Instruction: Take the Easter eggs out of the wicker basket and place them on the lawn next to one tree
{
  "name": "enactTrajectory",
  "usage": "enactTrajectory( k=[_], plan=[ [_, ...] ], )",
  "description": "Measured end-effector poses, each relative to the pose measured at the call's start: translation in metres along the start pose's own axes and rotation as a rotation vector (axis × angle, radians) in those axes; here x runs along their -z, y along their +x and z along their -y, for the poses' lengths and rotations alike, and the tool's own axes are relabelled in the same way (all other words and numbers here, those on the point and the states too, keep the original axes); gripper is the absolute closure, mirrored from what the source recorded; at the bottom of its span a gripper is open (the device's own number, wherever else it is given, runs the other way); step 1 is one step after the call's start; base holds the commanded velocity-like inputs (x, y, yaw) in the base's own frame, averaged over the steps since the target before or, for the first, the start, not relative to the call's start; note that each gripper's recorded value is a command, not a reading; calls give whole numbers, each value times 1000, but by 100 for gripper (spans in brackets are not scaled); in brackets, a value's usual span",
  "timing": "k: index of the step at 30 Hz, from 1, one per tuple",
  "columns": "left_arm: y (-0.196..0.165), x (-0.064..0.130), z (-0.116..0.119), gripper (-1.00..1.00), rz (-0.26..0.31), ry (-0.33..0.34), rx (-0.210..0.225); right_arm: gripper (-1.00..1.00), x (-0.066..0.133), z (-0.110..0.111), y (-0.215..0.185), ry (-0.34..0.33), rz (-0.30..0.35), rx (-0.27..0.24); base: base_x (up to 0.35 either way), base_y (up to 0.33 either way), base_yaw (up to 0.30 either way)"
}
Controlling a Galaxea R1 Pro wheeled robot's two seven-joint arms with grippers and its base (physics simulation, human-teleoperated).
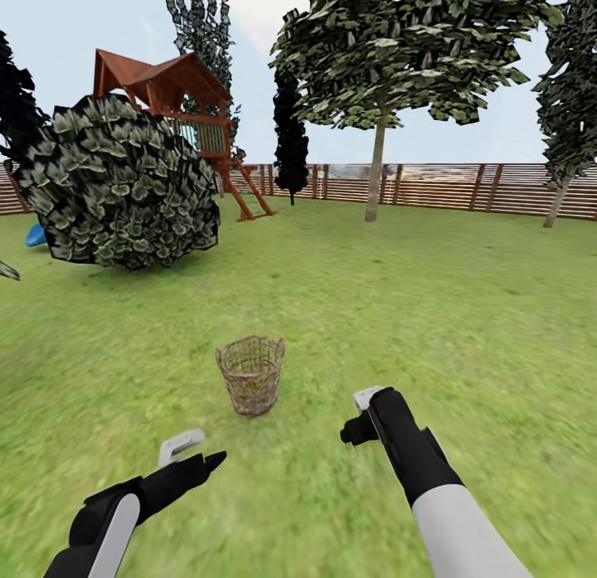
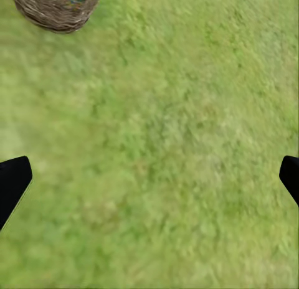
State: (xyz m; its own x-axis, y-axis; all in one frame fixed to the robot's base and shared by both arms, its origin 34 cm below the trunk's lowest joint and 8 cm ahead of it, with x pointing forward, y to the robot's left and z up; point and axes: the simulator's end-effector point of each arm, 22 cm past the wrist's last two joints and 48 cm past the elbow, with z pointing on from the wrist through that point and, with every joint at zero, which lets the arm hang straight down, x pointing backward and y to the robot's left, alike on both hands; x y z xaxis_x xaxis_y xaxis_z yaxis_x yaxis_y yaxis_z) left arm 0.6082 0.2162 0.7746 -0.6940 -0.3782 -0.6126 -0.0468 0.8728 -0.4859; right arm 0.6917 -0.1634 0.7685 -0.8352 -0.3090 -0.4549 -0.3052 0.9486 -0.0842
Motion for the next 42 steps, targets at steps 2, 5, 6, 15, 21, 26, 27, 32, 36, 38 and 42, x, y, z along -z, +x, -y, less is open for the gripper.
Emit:
enactTrajectory(
  k=[2,5,6,15,21,26,27,32,36,38,42],
  plan=[
    [0,0,0,-100,0,0,0,-100,6,2,-9,6,26,0,343,102,1],
    [0,0,0,-100,0,0,1,-100,17,5,-22,15,66,-3,343,102,0],
    [0,0,0,-100,0,1,1,-100,20,6,-26,17,77,-4,343,102,0],
    [1,0,1,-100,0,3,1,-100,43,9,-52,33,159,1,343,102,0],
    [1,0,-2,-100,-2,-6,3,-100,48,-2,-60,32,176,40,343,101,0],
    [-1,2,-15,-100,3,-27,24,-100,49,-11,-62,7,183,40,341,123,0],
    [-4,3,-21,-100,10,-36,36,-100,49,-14,-63,-4,185,36,336,142,0],
    [-8,7,-32,-100,24,-52,62,-100,49,-21,-64,-23,190,41,329,161,0],
    [-9,8,-35,-100,27,-56,67,-100,50,-24,-65,-28,191,45,326,173,0],
    [-10,8,-36,-100,29,-56,68,-100,49,-24,-65,-29,190,46,326,175,0],
    [-10,9,-36,-100,29,-57,69,-100,49,-25,-65,-29,191,47,326,176,0]
  ],
)
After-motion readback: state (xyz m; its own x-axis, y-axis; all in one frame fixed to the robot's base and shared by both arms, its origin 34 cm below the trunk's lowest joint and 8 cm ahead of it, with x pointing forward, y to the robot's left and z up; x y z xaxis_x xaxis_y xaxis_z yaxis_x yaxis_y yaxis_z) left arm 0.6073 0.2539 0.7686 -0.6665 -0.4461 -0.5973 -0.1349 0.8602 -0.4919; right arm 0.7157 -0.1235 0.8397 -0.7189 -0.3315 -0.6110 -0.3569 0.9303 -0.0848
